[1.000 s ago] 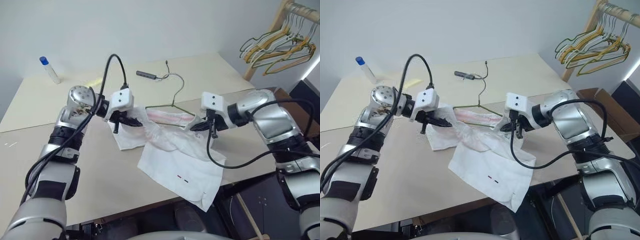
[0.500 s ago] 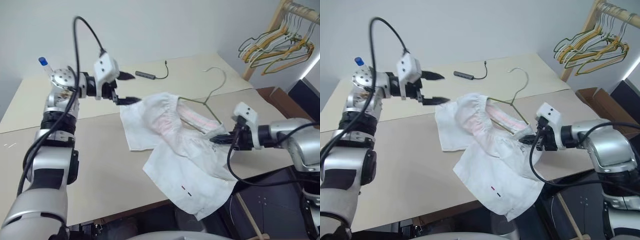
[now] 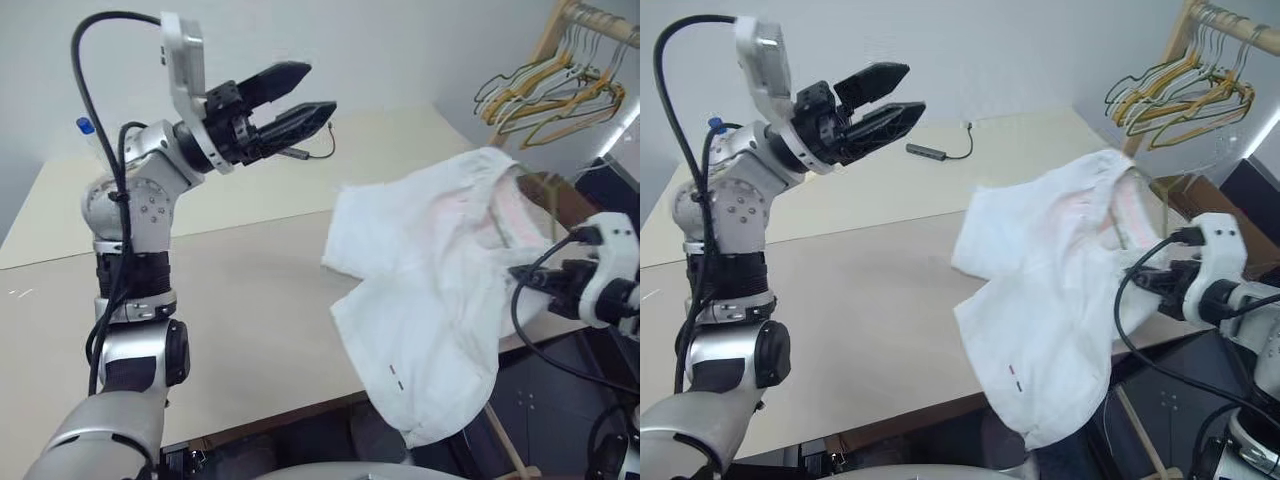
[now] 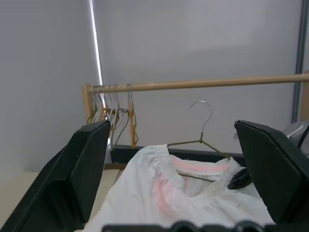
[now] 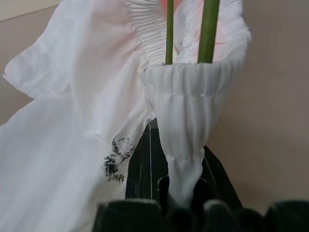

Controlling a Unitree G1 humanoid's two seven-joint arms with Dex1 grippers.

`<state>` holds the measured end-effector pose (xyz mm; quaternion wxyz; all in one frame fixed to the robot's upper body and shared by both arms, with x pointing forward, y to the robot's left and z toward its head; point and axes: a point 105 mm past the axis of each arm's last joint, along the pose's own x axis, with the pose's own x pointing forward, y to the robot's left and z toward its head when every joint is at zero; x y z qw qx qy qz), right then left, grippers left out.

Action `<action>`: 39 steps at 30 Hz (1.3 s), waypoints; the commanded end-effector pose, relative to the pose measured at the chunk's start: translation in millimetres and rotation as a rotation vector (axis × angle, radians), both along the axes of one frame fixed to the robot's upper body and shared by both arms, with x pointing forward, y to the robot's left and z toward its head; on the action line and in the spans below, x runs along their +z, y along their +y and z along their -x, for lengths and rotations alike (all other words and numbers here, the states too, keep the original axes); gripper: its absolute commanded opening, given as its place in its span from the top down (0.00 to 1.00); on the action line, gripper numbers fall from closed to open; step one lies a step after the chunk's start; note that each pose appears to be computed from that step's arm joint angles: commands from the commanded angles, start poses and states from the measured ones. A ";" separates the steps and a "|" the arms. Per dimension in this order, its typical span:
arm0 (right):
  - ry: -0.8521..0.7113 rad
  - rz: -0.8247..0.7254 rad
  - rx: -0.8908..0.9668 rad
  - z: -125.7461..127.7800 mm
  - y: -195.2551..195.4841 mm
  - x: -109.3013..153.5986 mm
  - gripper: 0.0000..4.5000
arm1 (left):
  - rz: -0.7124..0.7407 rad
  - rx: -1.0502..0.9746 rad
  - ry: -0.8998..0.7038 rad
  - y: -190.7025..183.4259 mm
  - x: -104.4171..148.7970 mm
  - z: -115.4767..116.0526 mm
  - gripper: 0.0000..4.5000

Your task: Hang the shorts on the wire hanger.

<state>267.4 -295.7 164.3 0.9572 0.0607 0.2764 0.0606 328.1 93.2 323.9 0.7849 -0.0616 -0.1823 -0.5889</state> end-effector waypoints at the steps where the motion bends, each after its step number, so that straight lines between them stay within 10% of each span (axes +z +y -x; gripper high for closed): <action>1: -0.064 0.028 -0.100 -3.4 -19.8 24.3 1.00 | 0.022 -0.023 -0.030 -0.7 12.5 10.6 0.00; 19: -0.087 0.023 -0.675 -23.3 -121.1 84.0 1.00 | 0.029 0.026 -0.018 7.7 13.0 9.9 0.00; 34: 0.005 -0.117 -0.856 -21.5 -155.1 47.6 1.00 | 0.003 0.032 -0.025 6.5 9.0 14.3 0.00; 39: -0.019 -0.041 -0.840 -22.4 -154.5 49.2 0.60 | -0.003 0.026 -0.027 4.4 8.5 15.2 0.00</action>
